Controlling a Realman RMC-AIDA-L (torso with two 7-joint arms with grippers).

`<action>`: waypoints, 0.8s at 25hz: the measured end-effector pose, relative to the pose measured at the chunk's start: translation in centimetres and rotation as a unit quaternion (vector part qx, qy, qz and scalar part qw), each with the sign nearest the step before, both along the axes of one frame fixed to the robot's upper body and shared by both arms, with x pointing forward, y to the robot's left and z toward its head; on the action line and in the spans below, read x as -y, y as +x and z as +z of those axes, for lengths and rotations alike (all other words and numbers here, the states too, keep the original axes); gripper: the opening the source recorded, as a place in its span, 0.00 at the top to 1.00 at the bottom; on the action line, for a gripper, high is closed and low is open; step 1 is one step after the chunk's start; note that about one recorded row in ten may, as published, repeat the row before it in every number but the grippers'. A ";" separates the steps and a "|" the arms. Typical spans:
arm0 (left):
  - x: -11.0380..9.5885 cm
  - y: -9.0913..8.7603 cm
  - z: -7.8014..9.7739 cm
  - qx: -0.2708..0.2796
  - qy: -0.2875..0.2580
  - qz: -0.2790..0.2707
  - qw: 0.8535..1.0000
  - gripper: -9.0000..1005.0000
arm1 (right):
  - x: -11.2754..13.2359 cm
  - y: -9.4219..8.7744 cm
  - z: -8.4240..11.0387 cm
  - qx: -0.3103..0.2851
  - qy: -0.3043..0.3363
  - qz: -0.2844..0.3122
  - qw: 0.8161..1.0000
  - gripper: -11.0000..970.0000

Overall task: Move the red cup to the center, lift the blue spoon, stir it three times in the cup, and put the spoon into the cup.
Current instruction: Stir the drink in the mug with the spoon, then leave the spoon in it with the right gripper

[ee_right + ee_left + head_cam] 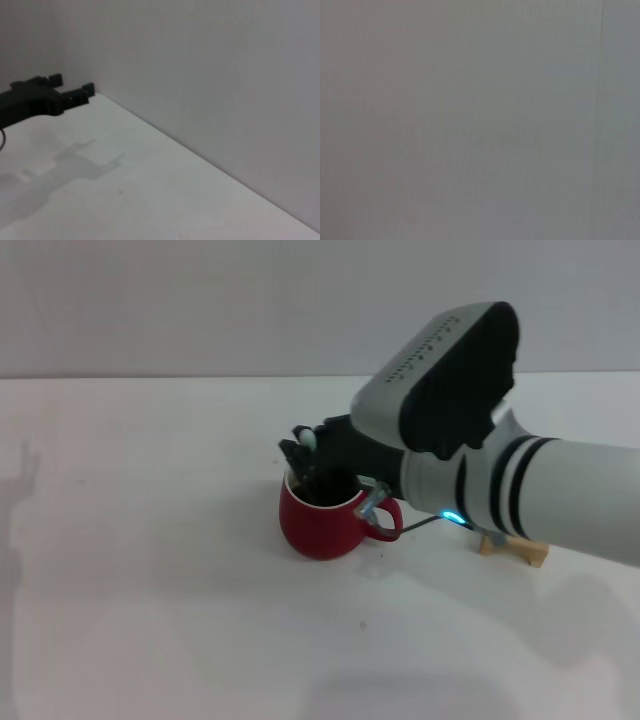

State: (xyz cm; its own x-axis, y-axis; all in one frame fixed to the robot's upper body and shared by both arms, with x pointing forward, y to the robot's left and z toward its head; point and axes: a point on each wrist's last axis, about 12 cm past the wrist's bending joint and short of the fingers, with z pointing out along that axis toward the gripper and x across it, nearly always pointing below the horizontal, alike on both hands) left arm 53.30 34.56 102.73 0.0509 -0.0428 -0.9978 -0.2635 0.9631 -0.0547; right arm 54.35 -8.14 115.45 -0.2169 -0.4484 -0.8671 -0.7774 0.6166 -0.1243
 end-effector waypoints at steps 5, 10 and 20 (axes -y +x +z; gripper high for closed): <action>0.0 0.0 0.0 0.001 0.000 0.000 1.000 0.14 | -0.7 0.6 0.1 0.011 0.005 0.004 1.000 0.85; 0.0 -0.1 0.0 0.002 0.000 0.000 1.000 0.14 | -0.5 2.0 -0.1 0.017 0.002 -0.008 1.000 0.85; 0.1 0.1 0.1 0.003 0.000 -0.002 1.000 0.14 | 1.3 2.2 -0.5 -0.002 -0.002 -0.034 0.999 0.85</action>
